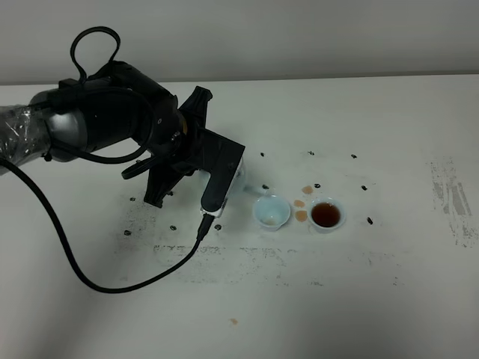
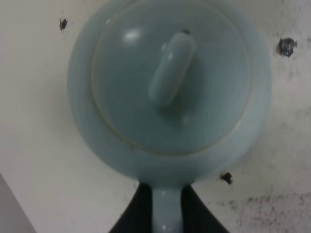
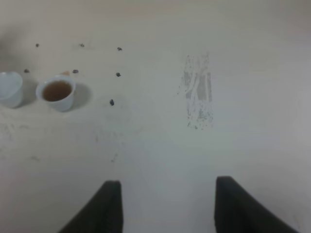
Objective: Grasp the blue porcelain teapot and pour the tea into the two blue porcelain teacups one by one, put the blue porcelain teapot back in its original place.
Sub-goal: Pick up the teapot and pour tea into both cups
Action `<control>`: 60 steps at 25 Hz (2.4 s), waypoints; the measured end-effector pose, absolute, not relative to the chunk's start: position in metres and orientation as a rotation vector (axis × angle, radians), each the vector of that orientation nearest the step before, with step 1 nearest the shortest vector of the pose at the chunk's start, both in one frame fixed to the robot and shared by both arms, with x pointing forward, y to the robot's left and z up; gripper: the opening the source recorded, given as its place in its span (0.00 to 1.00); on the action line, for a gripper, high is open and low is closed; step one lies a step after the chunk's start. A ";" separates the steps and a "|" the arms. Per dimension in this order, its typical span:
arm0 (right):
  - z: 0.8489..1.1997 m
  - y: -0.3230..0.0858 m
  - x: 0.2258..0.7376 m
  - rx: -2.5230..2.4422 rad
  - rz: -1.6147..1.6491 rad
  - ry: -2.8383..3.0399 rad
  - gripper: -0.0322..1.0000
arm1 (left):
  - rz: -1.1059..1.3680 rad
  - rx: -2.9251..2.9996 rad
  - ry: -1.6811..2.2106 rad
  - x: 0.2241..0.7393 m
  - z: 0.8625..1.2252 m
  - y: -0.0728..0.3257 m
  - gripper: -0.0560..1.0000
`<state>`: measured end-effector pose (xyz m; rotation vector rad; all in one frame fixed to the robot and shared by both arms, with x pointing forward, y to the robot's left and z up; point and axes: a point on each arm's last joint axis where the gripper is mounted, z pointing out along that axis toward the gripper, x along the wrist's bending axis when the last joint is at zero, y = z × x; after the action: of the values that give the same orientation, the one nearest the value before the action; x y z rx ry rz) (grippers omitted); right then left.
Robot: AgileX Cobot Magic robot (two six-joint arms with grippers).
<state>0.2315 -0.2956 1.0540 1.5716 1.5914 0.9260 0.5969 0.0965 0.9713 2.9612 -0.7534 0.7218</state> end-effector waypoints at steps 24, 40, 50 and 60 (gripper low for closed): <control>1.054 -0.296 0.231 1.572 0.926 1.591 0.43 | 0.844 2.928 -1.185 0.590 0.975 0.079 0.09; 1.054 -0.296 0.231 1.572 0.926 1.591 0.43 | 0.934 2.896 -1.242 0.592 0.978 0.074 0.09; 1.054 -0.296 0.231 1.572 0.926 1.591 0.43 | 0.977 2.889 -1.255 0.594 0.979 0.074 0.09; 1.054 -0.296 0.231 1.572 0.926 1.591 0.43 | 1.007 2.864 -1.299 0.592 0.980 0.069 0.09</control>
<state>0.2315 -0.2956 1.0540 1.5716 1.5914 0.9260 0.5921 0.0691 0.9800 2.8641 -1.2988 1.0068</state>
